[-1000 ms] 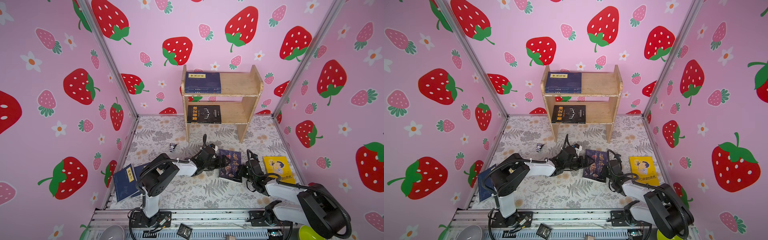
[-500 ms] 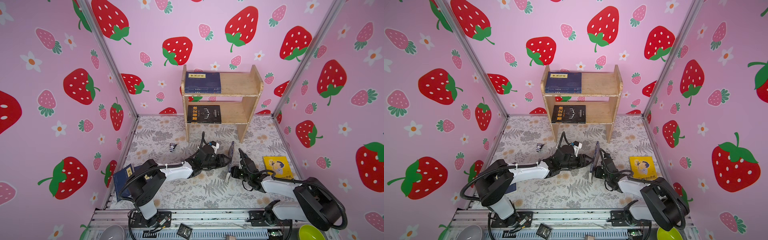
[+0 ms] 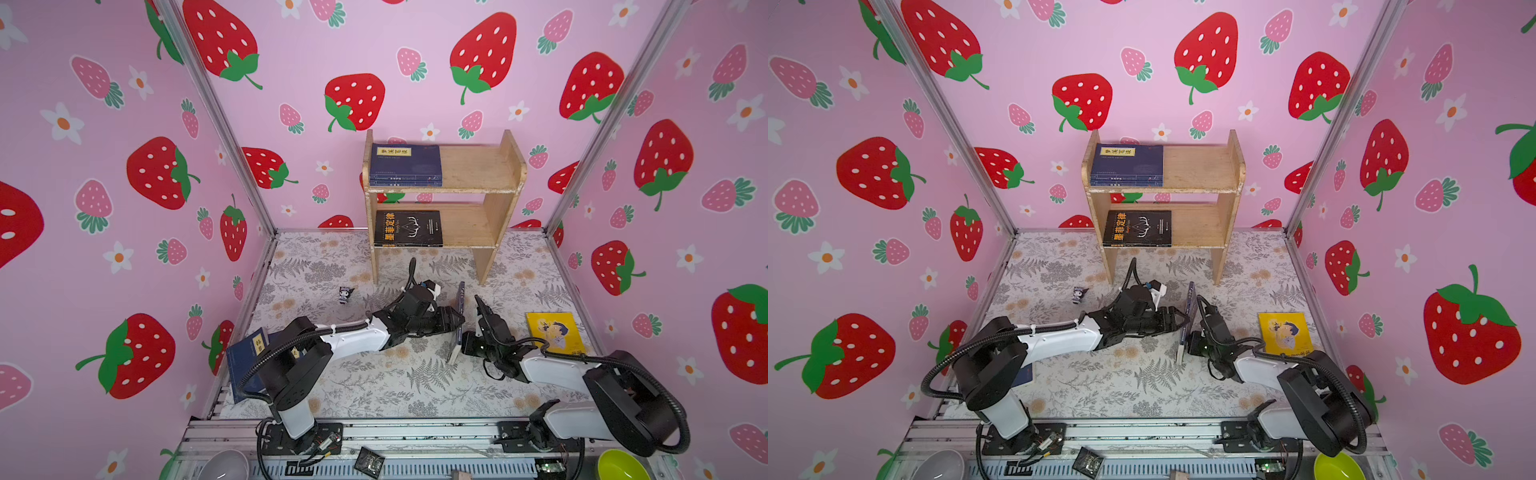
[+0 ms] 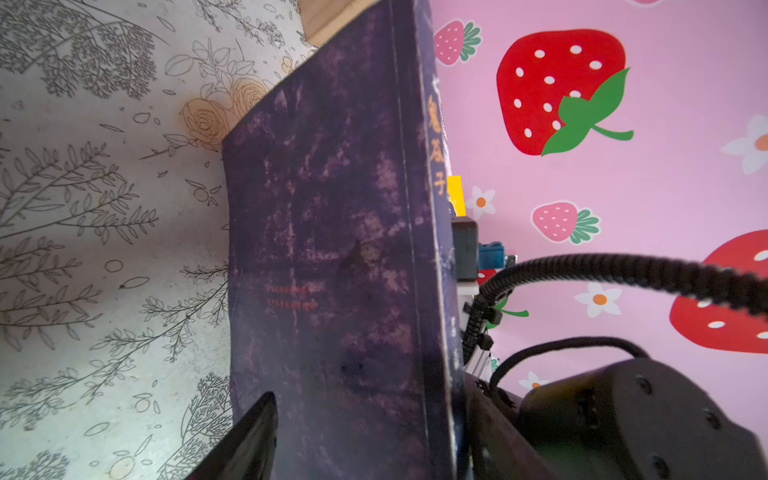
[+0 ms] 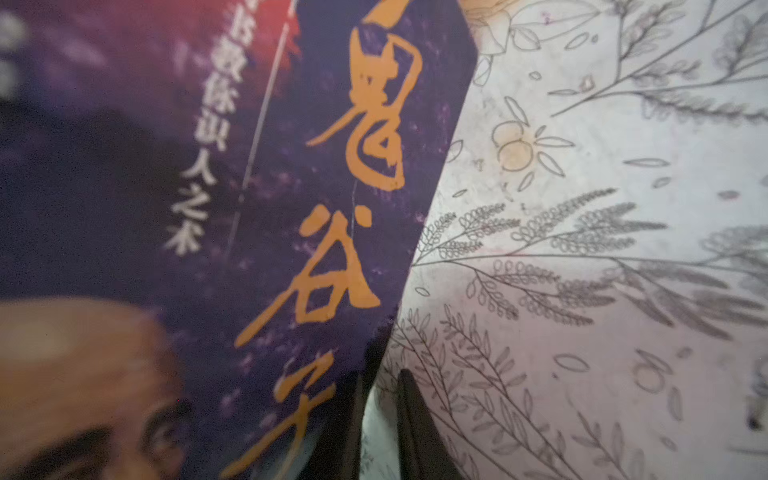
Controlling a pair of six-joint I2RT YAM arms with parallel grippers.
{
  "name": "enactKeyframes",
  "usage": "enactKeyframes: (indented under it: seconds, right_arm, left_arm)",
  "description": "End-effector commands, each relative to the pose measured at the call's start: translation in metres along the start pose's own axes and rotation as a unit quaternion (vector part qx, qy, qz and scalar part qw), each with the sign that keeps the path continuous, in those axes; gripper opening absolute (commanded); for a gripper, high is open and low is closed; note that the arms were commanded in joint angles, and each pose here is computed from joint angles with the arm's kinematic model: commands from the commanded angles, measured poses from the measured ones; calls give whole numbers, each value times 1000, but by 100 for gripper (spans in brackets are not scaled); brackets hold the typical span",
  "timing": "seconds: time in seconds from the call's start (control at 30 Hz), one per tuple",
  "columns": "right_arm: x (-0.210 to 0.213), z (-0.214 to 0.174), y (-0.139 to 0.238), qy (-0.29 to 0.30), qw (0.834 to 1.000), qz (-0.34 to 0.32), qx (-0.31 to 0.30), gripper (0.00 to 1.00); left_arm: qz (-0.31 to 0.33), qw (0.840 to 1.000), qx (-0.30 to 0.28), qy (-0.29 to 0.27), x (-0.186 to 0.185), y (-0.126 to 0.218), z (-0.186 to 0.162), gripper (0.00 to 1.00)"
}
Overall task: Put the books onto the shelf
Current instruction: 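Grip the purple portrait book's edges with both grippers and tilt it up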
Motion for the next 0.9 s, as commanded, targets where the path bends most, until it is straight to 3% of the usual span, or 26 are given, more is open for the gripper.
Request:
enactKeyframes:
  seconds: [0.0, 0.2, 0.4, 0.63, 0.7, 0.8, 0.87]
  right_arm:
    - [11, 3, -4, 11, 1000, 11, 9, 20]
    - [21, 10, 0, 16, 1000, 26, 3, 22]
    - [22, 12, 9, 17, 999, 29, -13, 23]
    - [29, 18, 22, 8, 998, 47, -30, 25]
    - [33, 21, 29, 2, 998, 58, -41, 27]
    - [41, 28, 42, -9, 995, 80, -62, 37]
    - [45, 33, 54, -21, 992, 97, -80, 48]
  left_arm:
    - [10, 1000, 6, -18, -6, 0, 9, 73]
    - [46, 997, 16, -52, -5, -3, 18, 64]
    - [104, 990, 35, -85, 6, -10, 21, 44]
    - [133, 987, 33, -79, 21, -7, 19, 11]
    - [133, 988, 29, -78, 19, -1, 20, 0]
    - [142, 987, 14, -75, 18, 13, 23, 0]
    - [131, 989, 1, -65, 12, 27, 24, 0]
Point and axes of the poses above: each gripper's point midway between its finger pads, its own y axis back along the fingers, its own x axis along the line the jaws close on, z = x × y, the point moved 7 cm from there along y, back along the fingers, and after that the axes turned 15 degrees about -y, right-handed, at the moved point
